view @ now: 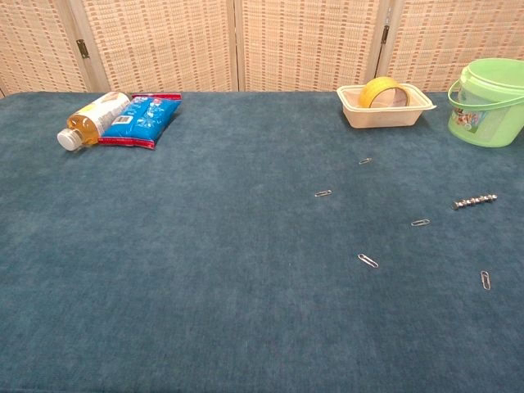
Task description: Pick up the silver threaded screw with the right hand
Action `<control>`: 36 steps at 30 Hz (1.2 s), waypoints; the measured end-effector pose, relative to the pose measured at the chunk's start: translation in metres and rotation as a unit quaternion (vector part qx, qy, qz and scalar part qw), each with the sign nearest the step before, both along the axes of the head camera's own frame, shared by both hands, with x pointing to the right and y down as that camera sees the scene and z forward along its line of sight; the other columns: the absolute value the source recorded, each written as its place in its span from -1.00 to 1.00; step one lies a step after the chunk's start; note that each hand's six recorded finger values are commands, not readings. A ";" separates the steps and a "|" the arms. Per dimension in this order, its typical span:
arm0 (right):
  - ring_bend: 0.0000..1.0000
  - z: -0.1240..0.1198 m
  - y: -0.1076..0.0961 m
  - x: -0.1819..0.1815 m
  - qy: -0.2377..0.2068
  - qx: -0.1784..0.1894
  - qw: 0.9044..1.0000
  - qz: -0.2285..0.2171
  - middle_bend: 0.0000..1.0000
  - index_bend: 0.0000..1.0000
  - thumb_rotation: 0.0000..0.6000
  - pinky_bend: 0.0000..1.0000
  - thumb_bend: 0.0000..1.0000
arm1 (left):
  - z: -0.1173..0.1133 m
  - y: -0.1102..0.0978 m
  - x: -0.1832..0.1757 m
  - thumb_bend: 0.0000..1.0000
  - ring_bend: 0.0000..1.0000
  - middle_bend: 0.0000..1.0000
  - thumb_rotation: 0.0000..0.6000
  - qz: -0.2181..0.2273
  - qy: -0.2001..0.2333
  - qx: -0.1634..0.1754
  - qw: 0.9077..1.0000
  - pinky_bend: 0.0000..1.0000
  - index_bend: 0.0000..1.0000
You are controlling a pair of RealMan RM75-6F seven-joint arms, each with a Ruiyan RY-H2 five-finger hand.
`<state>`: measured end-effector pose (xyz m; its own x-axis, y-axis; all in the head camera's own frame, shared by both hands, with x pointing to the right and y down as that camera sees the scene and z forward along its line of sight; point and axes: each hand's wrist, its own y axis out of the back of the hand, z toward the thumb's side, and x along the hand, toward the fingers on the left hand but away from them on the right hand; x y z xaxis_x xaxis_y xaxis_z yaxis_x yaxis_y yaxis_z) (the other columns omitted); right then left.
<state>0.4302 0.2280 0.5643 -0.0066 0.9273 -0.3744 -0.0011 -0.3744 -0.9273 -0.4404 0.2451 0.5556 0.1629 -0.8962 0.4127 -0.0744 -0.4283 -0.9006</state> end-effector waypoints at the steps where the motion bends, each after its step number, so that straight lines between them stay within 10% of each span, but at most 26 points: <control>1: -1.00 0.001 0.000 0.000 0.001 -0.001 1.000 0.000 -1.00 -1.00 1.00 -1.00 -0.15 | 0.000 0.000 0.000 -0.62 -1.00 -1.00 1.00 -0.002 0.000 0.000 1.000 -1.00 -1.00; 36: -1.00 0.129 -0.082 -0.016 0.006 -0.146 0.986 -0.077 -1.00 -0.37 1.00 -1.00 -0.15 | 0.006 -0.006 -0.007 -0.62 -1.00 -1.00 1.00 -0.013 -0.007 -0.006 1.000 -1.00 -1.00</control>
